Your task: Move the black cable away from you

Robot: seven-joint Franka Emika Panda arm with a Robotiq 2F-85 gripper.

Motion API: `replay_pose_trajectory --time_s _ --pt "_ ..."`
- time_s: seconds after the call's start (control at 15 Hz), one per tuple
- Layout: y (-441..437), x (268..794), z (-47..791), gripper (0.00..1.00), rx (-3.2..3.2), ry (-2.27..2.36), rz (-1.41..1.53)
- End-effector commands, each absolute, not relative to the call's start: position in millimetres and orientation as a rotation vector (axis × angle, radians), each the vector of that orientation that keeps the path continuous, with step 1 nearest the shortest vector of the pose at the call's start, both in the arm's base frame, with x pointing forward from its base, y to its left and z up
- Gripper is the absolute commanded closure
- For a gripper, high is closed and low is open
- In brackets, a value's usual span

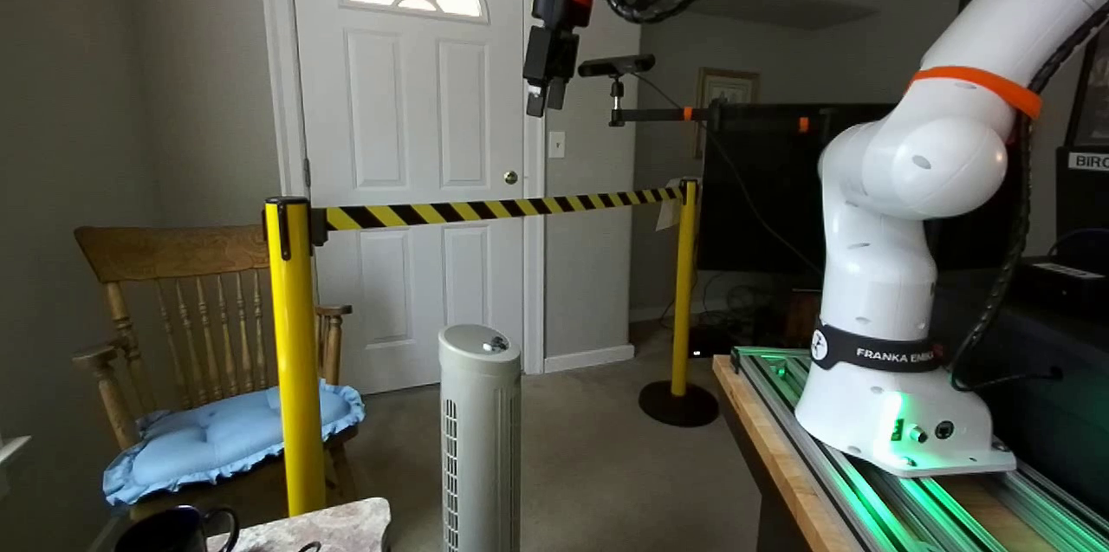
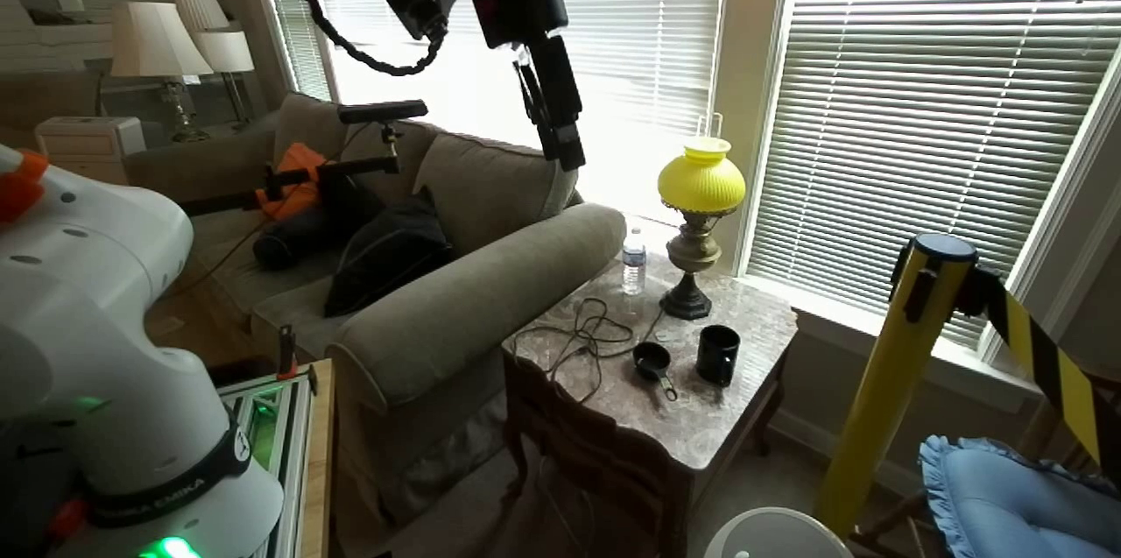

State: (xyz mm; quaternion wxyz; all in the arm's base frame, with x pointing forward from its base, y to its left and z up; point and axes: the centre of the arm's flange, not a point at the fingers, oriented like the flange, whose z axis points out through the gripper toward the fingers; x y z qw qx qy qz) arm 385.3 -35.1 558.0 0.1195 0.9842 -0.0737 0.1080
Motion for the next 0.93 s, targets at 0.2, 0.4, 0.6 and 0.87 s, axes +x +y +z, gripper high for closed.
replay_pose_trajectory --time_s 0.2,0.4,0.6,0.87 --pt "-15 462 509 0.0 2.965 -0.113 0.373" --pt "25 507 470 0.0 2.979 0.061 0.442" --pt "76 546 427 0.0 3.037 0.149 0.468" --pt "126 585 357 0.0 3.02 0.259 0.413"
